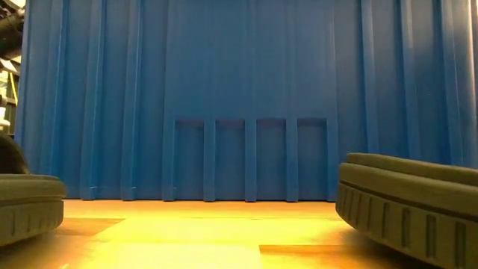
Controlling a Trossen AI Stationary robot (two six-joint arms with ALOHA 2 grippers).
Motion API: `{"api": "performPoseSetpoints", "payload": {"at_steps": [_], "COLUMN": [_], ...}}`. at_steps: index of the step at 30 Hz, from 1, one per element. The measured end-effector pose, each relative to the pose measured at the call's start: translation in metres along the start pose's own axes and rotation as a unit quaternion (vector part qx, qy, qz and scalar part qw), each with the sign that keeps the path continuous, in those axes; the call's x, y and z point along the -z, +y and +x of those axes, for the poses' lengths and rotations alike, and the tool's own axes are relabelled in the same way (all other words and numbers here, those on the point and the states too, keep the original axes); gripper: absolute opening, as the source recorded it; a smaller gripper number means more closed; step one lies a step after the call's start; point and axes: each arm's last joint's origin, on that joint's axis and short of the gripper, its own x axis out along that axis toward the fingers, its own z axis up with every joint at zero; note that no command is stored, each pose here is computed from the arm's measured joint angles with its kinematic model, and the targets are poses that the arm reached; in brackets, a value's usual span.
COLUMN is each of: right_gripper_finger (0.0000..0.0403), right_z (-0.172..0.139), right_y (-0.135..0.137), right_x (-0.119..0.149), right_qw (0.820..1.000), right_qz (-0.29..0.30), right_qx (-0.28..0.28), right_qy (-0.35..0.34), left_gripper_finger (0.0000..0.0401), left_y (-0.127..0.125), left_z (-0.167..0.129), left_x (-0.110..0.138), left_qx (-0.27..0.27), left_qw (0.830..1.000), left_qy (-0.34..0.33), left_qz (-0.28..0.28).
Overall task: Pick and place slides into bin
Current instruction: Put the black slide into the blue container
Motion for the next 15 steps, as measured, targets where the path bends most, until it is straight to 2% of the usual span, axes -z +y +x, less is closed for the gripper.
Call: {"api": "performPoseSetpoints", "payload": {"at_steps": [11,15], "right_gripper_finger": [0.0334,0.0318], "right_z": [0.016,0.018], "right_y": [0.007,0.008], "right_x": [-0.009,-0.010], "right_qw": [0.999,0.999], "right_qz": [0.002,0.002], "right_qx": [0.035,0.048], "right_qy": [0.000,0.010], "left_gripper_finger": [0.0037,0.0037], "left_y": [0.000,0.000], "left_z": [0.000,0.000], "left_x": [0.000,0.000], "left_qx": [-0.001,-0.002], "left_qw": [1.000,1.000], "left_qy": [0.000,0.001], "left_qz": [0.000,0.000]}}
